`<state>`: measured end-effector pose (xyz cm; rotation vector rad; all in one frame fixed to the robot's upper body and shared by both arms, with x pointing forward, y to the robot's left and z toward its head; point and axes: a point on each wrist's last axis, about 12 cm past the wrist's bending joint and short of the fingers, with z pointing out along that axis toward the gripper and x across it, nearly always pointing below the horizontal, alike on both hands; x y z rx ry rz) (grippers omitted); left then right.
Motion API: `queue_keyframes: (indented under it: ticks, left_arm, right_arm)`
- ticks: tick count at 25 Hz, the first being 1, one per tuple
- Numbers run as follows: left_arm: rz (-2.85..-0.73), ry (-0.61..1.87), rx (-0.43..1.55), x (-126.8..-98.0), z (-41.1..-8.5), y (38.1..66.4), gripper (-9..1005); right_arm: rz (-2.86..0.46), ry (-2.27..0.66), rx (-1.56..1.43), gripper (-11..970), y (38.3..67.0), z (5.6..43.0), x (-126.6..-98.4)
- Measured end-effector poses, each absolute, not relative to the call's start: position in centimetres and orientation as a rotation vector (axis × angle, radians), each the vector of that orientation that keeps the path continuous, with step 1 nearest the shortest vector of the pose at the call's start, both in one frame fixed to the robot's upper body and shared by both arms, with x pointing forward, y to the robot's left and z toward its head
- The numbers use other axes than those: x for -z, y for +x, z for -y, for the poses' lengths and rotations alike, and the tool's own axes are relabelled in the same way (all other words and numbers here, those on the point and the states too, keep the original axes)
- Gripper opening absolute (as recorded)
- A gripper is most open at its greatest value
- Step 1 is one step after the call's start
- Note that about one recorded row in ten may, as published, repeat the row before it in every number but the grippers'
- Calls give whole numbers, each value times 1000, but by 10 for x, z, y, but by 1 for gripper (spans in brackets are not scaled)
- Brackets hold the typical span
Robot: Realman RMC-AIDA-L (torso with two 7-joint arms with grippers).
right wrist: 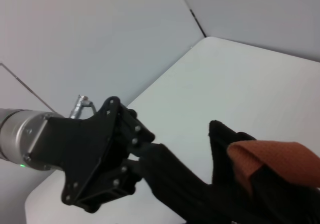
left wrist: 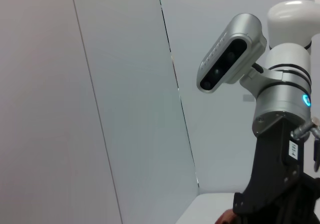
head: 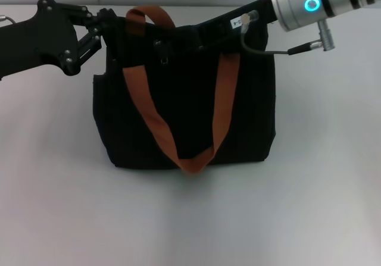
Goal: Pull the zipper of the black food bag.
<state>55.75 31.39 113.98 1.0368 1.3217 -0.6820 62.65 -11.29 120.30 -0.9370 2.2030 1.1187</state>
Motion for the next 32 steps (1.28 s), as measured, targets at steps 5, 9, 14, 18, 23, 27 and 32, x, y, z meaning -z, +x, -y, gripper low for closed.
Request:
queue_keyframes:
  ticks: [5, 9, 14, 18, 23, 27, 32]
  left_arm:
    - [-1318, 1034, 685, -1140, -312, 558, 79]
    - [-1317, 1034, 688, -1140, -312, 558, 79]
    - [-1318, 1033, 687, -1140, -312, 558, 79]
    - [-1316, 1026, 682, -1141, -313, 558, 80]
    - [-1317, 1022, 687, -1140, -313, 558, 80]
    - [-1315, 1021, 690, -1141, -312, 559, 80]
    - [-1316, 1018, 693, -1140, -311, 559, 80]
  right_arm:
    - [-2163, -920, -1205, 320, 623, 107, -1205]
    - [-2167, -907, -1210, 314, 624, 108, -1203]
    - [-2173, -903, -1197, 306, 625, 109, -1202]
    - [-2175, -906, -1173, 300, 626, 116, -1205]
    - [-2186, -918, -1144, 293, 626, 116, -1203]
    - [-2173, -918, -1135, 287, 627, 109, -1203]
    - [-2163, -916, -1164, 279, 625, 103, -1202]
